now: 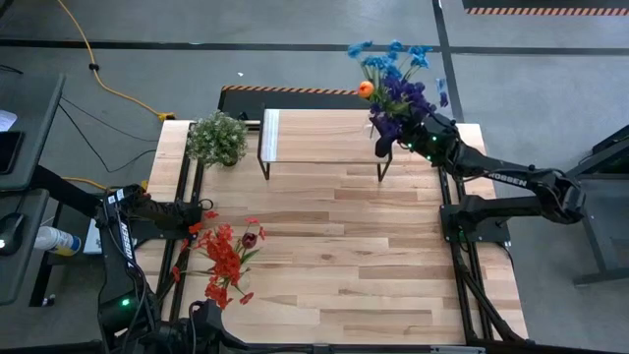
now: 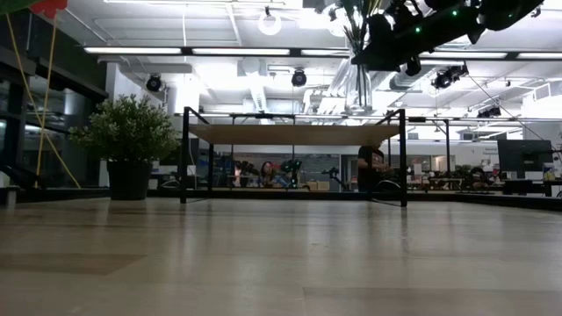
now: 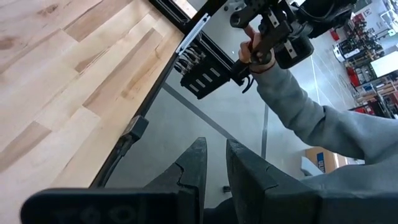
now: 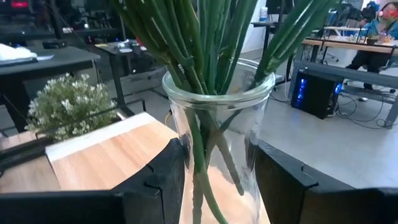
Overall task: Pick and place flowers into a vace then onto a shelf
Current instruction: Put the right transparent vase with flowers on the shelf
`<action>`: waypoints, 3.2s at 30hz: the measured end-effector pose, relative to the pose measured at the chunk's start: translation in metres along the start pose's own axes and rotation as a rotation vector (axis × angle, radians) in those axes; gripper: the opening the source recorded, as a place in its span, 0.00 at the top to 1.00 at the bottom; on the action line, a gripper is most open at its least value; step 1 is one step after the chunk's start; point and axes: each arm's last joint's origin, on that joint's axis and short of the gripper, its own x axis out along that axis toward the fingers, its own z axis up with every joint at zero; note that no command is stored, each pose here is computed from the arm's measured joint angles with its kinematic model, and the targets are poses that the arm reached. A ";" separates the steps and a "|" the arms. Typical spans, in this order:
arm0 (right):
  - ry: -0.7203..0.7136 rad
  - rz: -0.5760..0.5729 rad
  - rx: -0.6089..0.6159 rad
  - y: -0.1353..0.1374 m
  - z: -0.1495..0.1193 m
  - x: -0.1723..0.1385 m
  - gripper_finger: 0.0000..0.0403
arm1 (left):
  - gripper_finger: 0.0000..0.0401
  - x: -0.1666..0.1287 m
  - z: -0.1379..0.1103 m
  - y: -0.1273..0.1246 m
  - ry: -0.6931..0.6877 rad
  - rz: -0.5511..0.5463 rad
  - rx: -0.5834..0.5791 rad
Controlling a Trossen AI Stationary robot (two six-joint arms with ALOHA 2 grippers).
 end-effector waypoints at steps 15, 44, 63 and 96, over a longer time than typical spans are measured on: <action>0.028 0.039 0.065 -0.002 -0.011 0.017 0.61 | 0.76 0.000 0.000 0.000 -0.008 0.001 0.000; 0.119 0.020 0.041 0.000 -0.027 0.028 0.61 | 0.76 0.000 0.000 -0.001 -0.008 -0.003 -0.005; 0.176 -0.001 0.037 -0.001 -0.032 0.028 0.51 | 0.76 0.000 0.000 -0.001 -0.007 -0.003 -0.004; 0.179 -0.027 0.050 -0.002 -0.034 0.028 0.50 | 0.76 0.000 0.000 -0.001 -0.007 -0.003 -0.004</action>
